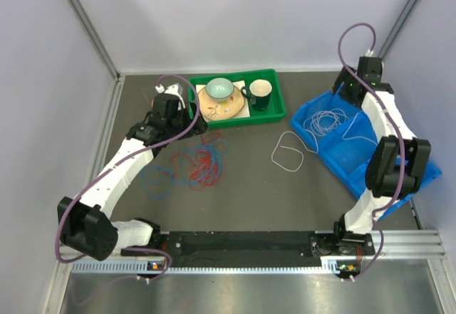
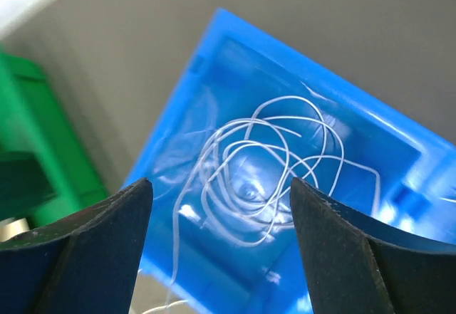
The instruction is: Untangle the cables
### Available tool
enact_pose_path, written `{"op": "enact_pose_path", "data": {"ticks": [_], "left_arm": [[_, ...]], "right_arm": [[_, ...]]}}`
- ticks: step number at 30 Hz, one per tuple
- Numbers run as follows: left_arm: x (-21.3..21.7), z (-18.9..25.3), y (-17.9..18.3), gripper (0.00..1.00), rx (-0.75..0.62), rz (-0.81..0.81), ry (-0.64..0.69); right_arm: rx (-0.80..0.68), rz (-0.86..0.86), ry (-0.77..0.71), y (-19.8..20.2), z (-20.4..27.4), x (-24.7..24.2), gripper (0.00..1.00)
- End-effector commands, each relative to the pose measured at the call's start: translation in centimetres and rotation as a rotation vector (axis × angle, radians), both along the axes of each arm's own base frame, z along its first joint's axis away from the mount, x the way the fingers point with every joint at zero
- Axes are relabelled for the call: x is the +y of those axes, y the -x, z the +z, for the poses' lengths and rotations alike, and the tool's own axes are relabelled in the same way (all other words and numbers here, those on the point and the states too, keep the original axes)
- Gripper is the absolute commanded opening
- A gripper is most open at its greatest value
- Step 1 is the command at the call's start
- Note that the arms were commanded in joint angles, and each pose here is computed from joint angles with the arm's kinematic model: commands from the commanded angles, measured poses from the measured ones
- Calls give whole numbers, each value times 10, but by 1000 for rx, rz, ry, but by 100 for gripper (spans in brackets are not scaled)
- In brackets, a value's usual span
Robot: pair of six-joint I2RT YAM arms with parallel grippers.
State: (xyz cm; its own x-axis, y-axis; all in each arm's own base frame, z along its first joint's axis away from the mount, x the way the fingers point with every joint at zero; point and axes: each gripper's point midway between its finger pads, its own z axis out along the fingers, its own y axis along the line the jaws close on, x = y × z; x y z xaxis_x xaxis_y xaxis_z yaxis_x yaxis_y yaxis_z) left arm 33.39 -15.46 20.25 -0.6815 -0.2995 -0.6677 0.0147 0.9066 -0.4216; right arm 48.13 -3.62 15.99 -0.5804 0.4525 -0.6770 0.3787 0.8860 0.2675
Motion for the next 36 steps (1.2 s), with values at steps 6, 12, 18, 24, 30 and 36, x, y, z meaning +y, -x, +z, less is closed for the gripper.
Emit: {"op": "enact_pose_path", "data": {"ticks": [6,12,18,24,30,36], "left_arm": [[-3,20,-9,82,-65,-9,31],[-5,18,-7,82,-62,-23,35],[-6,15,-6,82,-63,-27,37],[-8,12,-8,82,-51,-27,41],[-6,13,-10,82,-55,-17,34],[-5,11,-9,82,-50,-13,31]], "right_arm": [[-269,-112,83,74,107,-14,73],[-184,-181,-56,110,40,-36,59],[-89,-162,-17,131,-4,-36,59],[-174,-144,-74,108,16,-30,60],[-162,-171,-69,82,17,-40,47],[-156,-179,-70,71,16,-44,39]]}}
